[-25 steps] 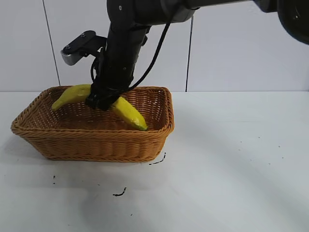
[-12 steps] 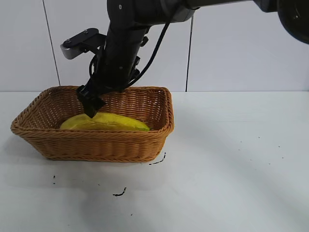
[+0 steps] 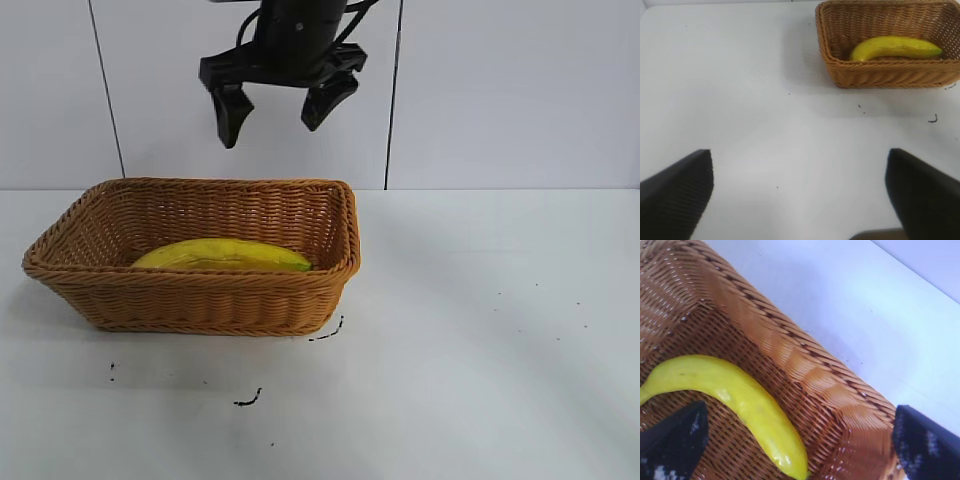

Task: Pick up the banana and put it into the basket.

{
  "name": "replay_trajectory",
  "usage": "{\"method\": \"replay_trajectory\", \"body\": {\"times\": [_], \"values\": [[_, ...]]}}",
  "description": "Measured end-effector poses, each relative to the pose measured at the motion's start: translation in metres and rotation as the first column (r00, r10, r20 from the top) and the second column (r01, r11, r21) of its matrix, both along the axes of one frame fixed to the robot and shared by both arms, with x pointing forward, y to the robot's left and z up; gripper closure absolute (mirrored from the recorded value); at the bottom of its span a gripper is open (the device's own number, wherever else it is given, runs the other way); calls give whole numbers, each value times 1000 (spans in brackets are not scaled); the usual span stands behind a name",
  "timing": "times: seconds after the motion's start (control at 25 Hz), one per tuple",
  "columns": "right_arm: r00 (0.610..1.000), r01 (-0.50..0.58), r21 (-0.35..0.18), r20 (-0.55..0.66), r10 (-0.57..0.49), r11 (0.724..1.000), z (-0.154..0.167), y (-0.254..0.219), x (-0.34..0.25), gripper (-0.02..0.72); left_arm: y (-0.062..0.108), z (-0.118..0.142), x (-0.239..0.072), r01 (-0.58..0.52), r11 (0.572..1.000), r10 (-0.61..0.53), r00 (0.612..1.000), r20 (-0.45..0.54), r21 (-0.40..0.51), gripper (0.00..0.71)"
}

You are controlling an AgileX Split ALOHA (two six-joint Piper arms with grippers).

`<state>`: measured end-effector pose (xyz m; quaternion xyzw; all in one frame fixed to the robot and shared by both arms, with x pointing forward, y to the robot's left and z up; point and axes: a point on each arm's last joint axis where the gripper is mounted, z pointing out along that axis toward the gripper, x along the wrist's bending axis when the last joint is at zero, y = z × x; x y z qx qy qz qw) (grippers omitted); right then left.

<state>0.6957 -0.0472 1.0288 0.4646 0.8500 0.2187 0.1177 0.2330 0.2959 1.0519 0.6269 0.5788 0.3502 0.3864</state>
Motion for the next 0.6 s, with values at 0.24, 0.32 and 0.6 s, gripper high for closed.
{"method": "replay_trajectory", "body": {"times": [0.24, 0.32, 0.6], "values": [[986, 162, -34, -43, -163, 986, -2, -74, 29, 13, 0, 0, 0, 0, 1000, 0, 1000, 0, 0, 17], [974, 221, -39, -43, -223, 974, -2, -102, 38, 13, 0, 0, 0, 0, 1000, 0, 1000, 0, 0, 17], [898, 435, -41, -60, -436, 900, -6, -206, 58, 13, 0, 0, 0, 0, 1000, 0, 1000, 0, 0, 17]]}}
